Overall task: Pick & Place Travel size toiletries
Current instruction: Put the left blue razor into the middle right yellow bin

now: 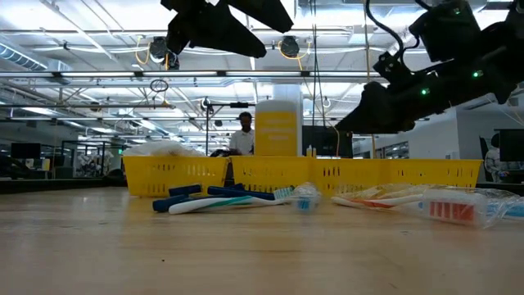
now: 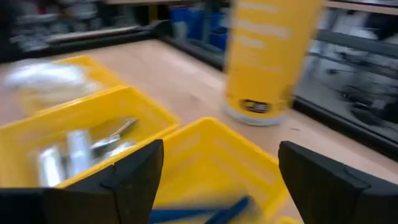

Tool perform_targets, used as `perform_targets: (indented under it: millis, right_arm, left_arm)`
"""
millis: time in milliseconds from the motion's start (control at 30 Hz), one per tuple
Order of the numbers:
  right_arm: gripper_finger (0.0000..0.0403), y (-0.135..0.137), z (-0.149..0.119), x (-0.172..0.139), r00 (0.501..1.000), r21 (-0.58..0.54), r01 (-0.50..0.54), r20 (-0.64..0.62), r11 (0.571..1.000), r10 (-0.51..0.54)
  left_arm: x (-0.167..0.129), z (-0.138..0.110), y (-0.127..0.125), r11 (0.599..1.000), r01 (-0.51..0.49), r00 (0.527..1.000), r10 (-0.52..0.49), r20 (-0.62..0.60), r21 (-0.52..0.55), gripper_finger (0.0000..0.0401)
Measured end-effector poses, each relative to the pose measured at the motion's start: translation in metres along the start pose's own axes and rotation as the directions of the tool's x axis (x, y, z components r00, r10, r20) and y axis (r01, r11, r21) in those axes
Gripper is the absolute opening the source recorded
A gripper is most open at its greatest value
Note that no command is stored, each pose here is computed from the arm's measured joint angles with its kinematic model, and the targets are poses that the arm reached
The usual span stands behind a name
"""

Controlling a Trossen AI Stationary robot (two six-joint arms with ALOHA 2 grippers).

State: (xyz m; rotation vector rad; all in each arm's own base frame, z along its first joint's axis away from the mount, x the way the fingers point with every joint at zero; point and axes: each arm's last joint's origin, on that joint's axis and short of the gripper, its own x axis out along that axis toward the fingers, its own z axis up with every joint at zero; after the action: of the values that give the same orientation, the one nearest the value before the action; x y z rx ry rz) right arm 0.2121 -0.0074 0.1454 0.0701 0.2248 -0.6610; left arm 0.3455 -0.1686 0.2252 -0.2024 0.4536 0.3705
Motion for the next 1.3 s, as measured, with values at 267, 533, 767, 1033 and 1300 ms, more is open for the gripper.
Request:
perform_targets:
  millis: [267, 533, 767, 1033, 1300]
  right_arm:
    - [0.0284, 0.003, 0.009, -0.001, 0.996, 0.096, -0.052, 0.076, 0.994, 0.045]
    - [0.0282, 0.010, 0.018, -0.003, 0.949, 0.143, -0.304, 0.139, 0.942, 0.285]
    - [0.0279, 0.011, 0.018, -0.003, 0.946, 0.149, -0.314, 0.137, 0.938, 0.295]
    - [0.0279, 0.011, 0.018, -0.003, 0.946, 0.151, -0.314, 0.136, 0.937, 0.295]
    - [0.0279, 0.011, 0.018, -0.003, 0.946, 0.166, -0.315, 0.135, 0.934, 0.295]
  left_arm:
    - [0.000, 0.000, 0.000, 1.000, 0.004, 1.000, -0.004, -0.006, 0.002, 0.0223]
    - [-0.001, -0.013, 0.003, 0.997, 0.076, 0.979, -0.079, -0.186, -0.028, 0.0223]
    - [-0.009, -0.030, 0.013, 0.927, -0.141, 0.934, 0.008, -0.358, -0.347, 0.0223]
    - [0.006, -0.055, 0.029, 0.795, -0.416, 0.841, 0.151, -0.520, -0.442, 0.0223]
    - [0.041, -0.078, 0.046, 0.760, -0.531, 0.728, 0.182, -0.661, -0.376, 0.0223]
